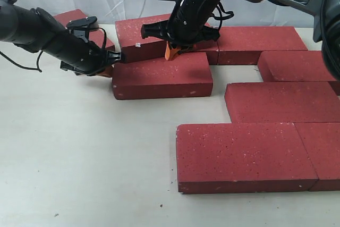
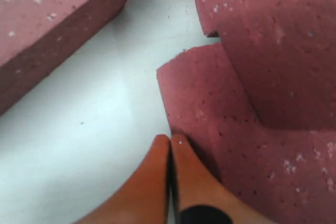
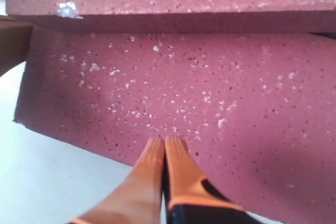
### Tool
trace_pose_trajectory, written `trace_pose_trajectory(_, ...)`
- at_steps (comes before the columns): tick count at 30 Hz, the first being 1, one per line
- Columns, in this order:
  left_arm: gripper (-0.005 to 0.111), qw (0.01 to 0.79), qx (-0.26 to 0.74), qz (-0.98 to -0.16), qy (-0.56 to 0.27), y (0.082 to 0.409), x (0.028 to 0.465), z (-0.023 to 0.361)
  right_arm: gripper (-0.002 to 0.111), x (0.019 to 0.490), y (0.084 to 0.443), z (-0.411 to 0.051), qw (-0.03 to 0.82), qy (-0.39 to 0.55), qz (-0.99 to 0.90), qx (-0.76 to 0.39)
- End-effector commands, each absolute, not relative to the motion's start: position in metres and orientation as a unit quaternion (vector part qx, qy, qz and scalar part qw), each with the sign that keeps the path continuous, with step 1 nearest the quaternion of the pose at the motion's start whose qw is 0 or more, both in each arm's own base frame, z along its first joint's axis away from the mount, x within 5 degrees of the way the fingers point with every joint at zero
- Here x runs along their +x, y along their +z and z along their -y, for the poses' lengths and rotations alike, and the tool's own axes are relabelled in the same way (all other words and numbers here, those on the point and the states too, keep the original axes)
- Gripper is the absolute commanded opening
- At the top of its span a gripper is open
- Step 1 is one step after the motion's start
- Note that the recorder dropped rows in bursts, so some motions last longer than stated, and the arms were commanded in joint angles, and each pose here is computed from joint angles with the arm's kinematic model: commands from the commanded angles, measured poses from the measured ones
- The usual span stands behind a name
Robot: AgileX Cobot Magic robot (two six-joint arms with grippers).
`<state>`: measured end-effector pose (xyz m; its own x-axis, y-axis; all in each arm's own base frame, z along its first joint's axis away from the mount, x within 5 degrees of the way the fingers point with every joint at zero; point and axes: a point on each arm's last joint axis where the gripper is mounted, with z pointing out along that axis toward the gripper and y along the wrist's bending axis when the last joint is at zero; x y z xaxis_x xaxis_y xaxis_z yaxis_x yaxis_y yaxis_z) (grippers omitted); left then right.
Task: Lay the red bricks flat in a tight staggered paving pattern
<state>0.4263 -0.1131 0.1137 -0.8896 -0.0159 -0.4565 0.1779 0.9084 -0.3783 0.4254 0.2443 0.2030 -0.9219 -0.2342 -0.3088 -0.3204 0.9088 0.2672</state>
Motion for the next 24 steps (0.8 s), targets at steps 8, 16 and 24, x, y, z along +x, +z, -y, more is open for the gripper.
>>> trace_pose_trajectory(8,0.000,0.241,0.046,-0.944,-0.219,0.115,0.427,0.131,-0.001,0.428,0.211,-0.242,0.152,0.162,-0.965,-0.142)
trace_pose_trajectory(16,0.000,0.248,0.053,-0.944,-0.213,0.131,0.429,0.114,-0.001,0.427,0.211,-0.242,0.150,0.161,-0.965,-0.142)
trace_pose_trajectory(24,0.000,0.195,0.050,-0.960,-0.194,0.136,0.419,0.103,-0.001,0.427,0.211,-0.242,0.148,0.161,-0.965,-0.142)
